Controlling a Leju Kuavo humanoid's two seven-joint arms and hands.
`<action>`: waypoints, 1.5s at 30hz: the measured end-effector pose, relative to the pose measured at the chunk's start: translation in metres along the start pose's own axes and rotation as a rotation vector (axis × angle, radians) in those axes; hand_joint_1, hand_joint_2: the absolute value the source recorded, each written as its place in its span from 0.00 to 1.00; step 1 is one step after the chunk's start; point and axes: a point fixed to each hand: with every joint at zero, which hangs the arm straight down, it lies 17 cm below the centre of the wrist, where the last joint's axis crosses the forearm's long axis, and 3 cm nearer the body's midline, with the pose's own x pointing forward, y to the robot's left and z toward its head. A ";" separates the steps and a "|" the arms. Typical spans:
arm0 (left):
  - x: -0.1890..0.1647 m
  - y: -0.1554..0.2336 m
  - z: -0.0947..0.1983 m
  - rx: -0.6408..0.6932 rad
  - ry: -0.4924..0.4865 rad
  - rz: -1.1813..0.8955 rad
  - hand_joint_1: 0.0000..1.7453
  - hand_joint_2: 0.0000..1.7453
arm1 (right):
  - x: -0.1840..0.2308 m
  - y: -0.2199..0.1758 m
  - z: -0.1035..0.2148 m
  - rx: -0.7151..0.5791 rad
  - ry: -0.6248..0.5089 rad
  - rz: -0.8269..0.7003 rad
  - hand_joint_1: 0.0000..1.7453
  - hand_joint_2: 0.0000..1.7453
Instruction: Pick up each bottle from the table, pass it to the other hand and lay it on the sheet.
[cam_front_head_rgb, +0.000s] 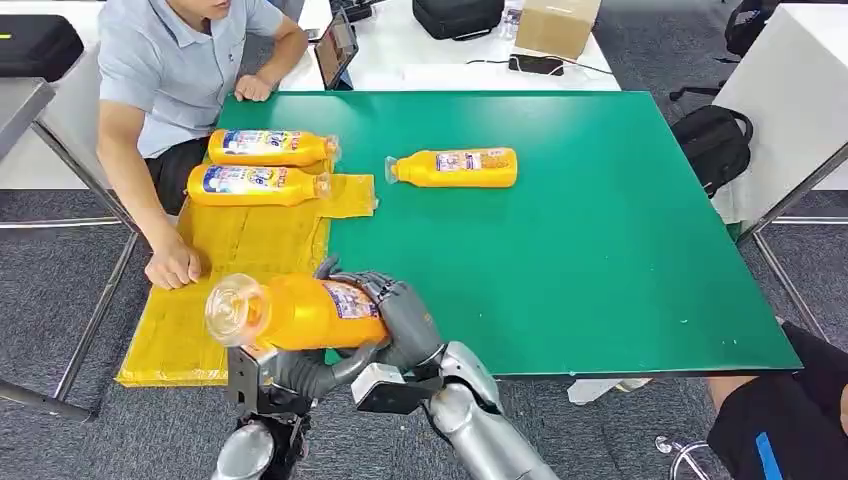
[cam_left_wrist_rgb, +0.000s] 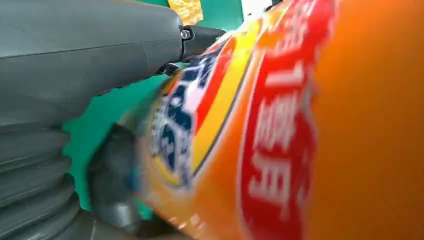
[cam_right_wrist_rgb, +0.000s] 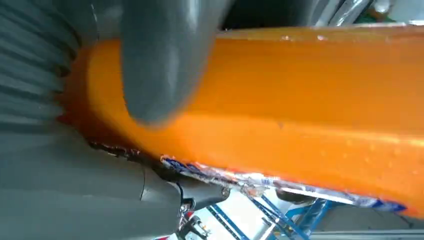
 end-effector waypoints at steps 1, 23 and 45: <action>0.002 0.002 -0.001 0.008 -0.007 0.010 0.00 1.00 | 0.001 0.004 0.000 0.005 0.001 -0.011 1.00 1.00; 0.025 0.034 -0.002 0.108 -0.061 0.225 1.00 1.00 | 0.006 0.045 0.005 0.068 0.034 -0.109 0.00 0.00; -0.008 0.138 -0.029 0.374 0.086 -0.144 1.00 1.00 | -0.006 0.037 0.015 -0.013 0.069 -0.097 0.00 0.00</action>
